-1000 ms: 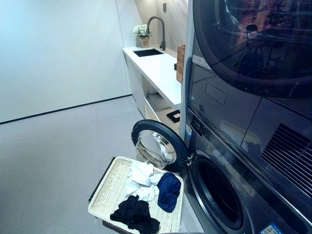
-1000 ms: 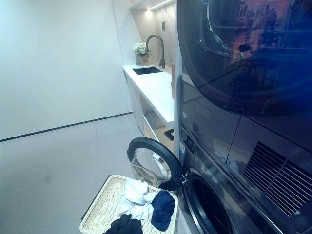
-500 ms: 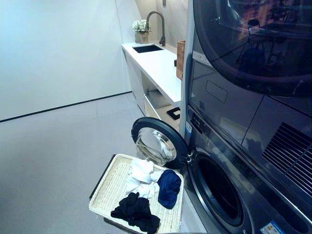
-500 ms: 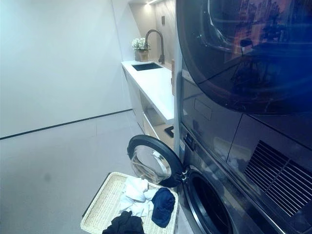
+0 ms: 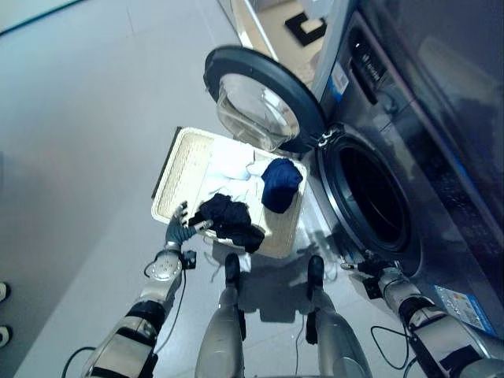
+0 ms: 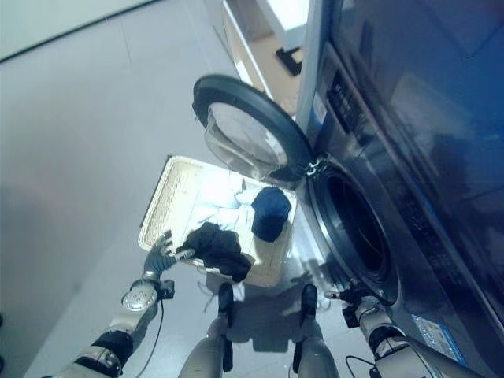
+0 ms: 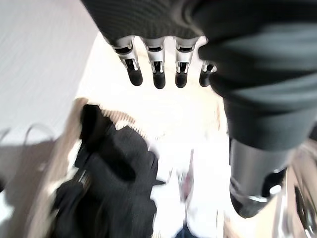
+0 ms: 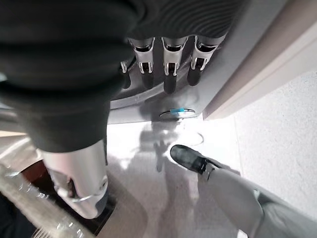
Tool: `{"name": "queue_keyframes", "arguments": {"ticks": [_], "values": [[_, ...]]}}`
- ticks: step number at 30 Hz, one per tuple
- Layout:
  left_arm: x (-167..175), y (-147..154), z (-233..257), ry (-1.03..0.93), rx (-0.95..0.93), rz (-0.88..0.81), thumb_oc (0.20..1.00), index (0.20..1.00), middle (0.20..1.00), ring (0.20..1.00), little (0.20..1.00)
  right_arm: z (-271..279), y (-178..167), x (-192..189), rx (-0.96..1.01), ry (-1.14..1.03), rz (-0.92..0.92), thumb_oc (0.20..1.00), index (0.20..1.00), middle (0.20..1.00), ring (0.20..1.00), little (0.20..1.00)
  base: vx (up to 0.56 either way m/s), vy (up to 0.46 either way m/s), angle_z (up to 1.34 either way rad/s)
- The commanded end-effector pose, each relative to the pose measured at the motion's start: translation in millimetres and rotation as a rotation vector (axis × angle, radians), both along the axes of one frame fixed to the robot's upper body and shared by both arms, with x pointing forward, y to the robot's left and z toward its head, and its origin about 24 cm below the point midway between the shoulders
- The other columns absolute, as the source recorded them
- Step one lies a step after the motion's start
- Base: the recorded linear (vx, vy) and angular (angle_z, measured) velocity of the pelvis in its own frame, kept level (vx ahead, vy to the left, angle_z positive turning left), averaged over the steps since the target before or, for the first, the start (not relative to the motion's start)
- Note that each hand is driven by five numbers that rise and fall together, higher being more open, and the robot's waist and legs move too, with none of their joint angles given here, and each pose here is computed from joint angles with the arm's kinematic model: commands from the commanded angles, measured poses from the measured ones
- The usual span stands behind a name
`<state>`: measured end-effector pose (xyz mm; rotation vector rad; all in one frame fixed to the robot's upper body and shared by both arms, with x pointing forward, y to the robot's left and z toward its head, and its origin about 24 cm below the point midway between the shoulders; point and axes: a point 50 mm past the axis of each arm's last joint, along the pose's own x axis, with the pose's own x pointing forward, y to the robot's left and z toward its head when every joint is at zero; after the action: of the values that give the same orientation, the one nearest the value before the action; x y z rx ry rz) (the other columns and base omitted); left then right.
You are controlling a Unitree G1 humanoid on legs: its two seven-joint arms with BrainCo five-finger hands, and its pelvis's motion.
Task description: Put the clothes into the washing machine.
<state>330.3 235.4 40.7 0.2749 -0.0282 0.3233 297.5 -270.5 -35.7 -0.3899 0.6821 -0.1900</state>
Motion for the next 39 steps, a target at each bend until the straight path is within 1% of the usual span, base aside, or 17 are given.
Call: {"name": "queue_keyframes", "arguments": {"ticks": [1,2,3,4,5,7,8,11,12,14,15,17,19,22,28,34,39], "values": [[2,11,26,-0.151,0.201,0.098,1.000,1.000,1.000,1.000,1.000,-4,1,-5,0.031,-0.028,-0.009,1.000,1.000,1.000,1.000,1.000,-0.08,-0.059,0.04],[5,7,39,-0.220,0.304,0.105,1.000,1.000,1.000,1.000,1.000,1,3,-1,0.036,-0.057,-0.001,1.000,1.000,1.000,1.000,1.000,-0.05,-0.039,0.06],[5,7,39,-0.220,0.304,0.105,1.000,1.000,1.000,1.000,1.000,1,3,-1,0.036,-0.057,-0.001,1.000,1.000,1.000,1.000,1.000,-0.13,-0.065,0.06],[10,-1,62,-0.346,0.482,0.108,1.000,1.000,1.000,1.000,1.000,15,2,10,0.042,-0.123,0.010,1.000,1.000,1.000,1.000,1.000,-0.11,-0.037,0.05],[10,-2,65,-0.366,0.503,0.109,1.000,1.000,1.000,1.000,1.000,17,1,12,0.043,-0.136,0.012,1.000,1.000,1.000,1.000,1.000,-0.14,-0.040,0.02],[13,-10,77,-0.445,0.622,0.101,1.000,1.000,1.000,1.000,1.000,27,2,19,0.036,-0.177,0.027,1.000,1.000,1.000,1.000,1.000,-0.07,-0.007,0.02],[15,-16,84,-0.494,0.758,0.069,1.000,1.000,1.000,1.000,1.000,34,3,24,0.032,-0.208,0.037,1.000,1.000,1.000,1.000,1.000,-0.06,0.001,0.06],[17,-20,95,-0.548,0.854,0.042,1.000,1.000,1.000,1.000,1.000,46,4,31,0.019,-0.254,0.058,1.000,1.000,1.000,1.000,1.000,-0.05,0.027,0.05],[19,-23,99,-0.571,0.919,0.021,1.000,1.000,1.000,1.000,1.000,52,4,34,0.009,-0.281,0.072,1.000,1.000,1.000,1.000,1.000,-0.03,0.044,0.05],[23,-25,105,-0.591,0.988,-0.001,1.000,1.000,1.000,1.000,1.000,62,5,40,-0.007,-0.314,0.090,1.000,1.000,1.000,1.000,1.000,-0.02,0.044,0.04],[23,-26,106,-0.592,0.988,-0.001,1.000,1.000,1.000,1.000,1.000,63,5,40,-0.007,-0.315,0.090,1.000,1.000,1.000,1.000,1.000,-0.02,0.045,0.05],[27,-27,111,-0.600,1.083,-0.036,1.000,1.000,1.000,1.000,1.000,75,5,46,-0.026,-0.350,0.115,1.000,1.000,1.000,1.000,1.000,-0.01,0.038,0.02],[28,-28,112,-0.601,1.103,-0.047,1.000,1.000,1.000,1.000,1.000,79,5,48,-0.034,-0.360,0.123,1.000,1.000,1.000,1.000,1.000,0.00,0.000,0.00],[33,-29,117,-0.592,1.193,-0.077,1.000,1.000,1.000,1.000,1.000,90,5,53,-0.047,-0.394,0.140,1.000,1.000,1.000,1.000,1.000,0.00,0.000,0.00],[41,-21,127,-0.547,1.317,-0.074,1.000,1.000,1.000,1.000,1.000,112,6,63,-0.069,-0.453,0.172,1.000,1.000,1.000,1.000,1.000,0.00,0.005,-0.03],[47,-16,139,-0.515,1.367,-0.065,1.000,1.000,1.000,1.000,1.000,129,9,70,-0.081,-0.502,0.190,1.000,1.000,1.000,1.000,1.000,0.00,0.005,-0.04],[54,-12,141,-0.402,1.382,-0.071,1.000,1.000,1.000,1.000,1.000,136,11,73,-0.089,-0.519,0.195,1.000,1.000,1.000,1.000,1.000,0.00,0.000,0.00]]}}
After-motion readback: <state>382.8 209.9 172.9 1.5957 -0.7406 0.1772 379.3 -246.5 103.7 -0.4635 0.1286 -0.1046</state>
